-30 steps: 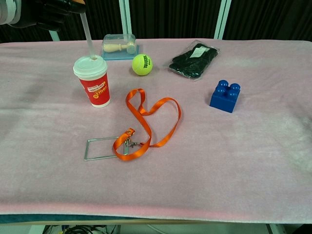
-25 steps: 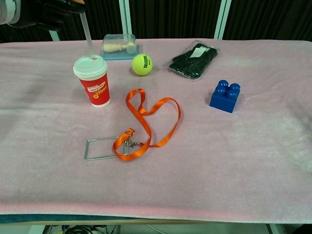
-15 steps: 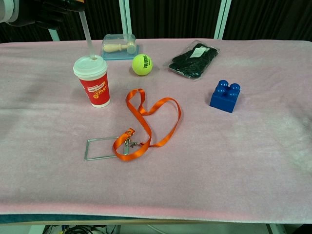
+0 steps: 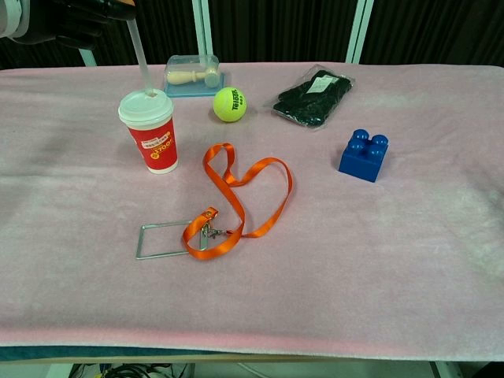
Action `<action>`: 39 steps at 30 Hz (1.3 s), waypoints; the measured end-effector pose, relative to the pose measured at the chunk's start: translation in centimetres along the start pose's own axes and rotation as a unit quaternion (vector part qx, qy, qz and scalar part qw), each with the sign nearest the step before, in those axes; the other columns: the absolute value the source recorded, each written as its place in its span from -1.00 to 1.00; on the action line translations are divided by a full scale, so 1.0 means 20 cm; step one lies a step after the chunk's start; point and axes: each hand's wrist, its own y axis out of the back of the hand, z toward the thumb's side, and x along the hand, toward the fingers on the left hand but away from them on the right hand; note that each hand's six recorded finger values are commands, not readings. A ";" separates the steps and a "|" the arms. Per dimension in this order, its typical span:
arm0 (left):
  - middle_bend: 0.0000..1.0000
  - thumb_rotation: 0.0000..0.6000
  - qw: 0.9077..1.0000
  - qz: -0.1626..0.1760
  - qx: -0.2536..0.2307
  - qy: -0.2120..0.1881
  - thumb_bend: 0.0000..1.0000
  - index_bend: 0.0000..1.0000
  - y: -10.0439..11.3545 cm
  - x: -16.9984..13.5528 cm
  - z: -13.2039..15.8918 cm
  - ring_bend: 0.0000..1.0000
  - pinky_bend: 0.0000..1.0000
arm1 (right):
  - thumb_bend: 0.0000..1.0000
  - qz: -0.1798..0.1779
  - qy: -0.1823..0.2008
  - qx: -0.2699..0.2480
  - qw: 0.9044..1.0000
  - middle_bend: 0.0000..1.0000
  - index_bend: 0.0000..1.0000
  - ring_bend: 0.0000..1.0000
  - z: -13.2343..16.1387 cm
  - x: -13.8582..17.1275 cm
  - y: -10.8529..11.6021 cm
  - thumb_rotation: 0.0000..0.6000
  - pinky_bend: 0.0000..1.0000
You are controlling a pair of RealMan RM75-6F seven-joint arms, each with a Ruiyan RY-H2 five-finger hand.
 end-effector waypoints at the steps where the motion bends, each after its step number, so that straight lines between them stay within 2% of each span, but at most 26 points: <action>1: 1.00 1.00 1.000 0.000 0.001 0.000 -0.24 0.17 0.00 0.00 0.00 1.00 1.00 | -0.59 0.000 0.000 0.000 1.000 -1.00 -1.00 -1.00 0.00 0.00 0.00 1.00 -0.72; 15: 1.00 1.00 1.000 -0.001 -0.002 0.003 -0.24 0.17 -0.01 0.00 -0.01 1.00 1.00 | -0.58 0.000 0.000 0.000 1.000 -1.00 -1.00 -1.00 0.00 0.00 0.00 1.00 -0.72; 28: 1.00 1.00 1.000 -0.007 0.006 0.005 -0.34 -0.15 -0.02 0.01 -0.02 1.00 1.00 | -0.55 -0.003 0.000 -0.001 1.000 -1.00 -1.00 -1.00 0.00 0.00 0.00 1.00 -0.72; 39: 1.00 1.00 1.000 -0.004 0.008 0.003 -0.35 -0.16 -0.01 0.00 -0.01 1.00 1.00 | -0.54 -0.003 -0.001 0.000 1.000 -1.00 -1.00 -1.00 0.00 0.00 0.00 1.00 -0.72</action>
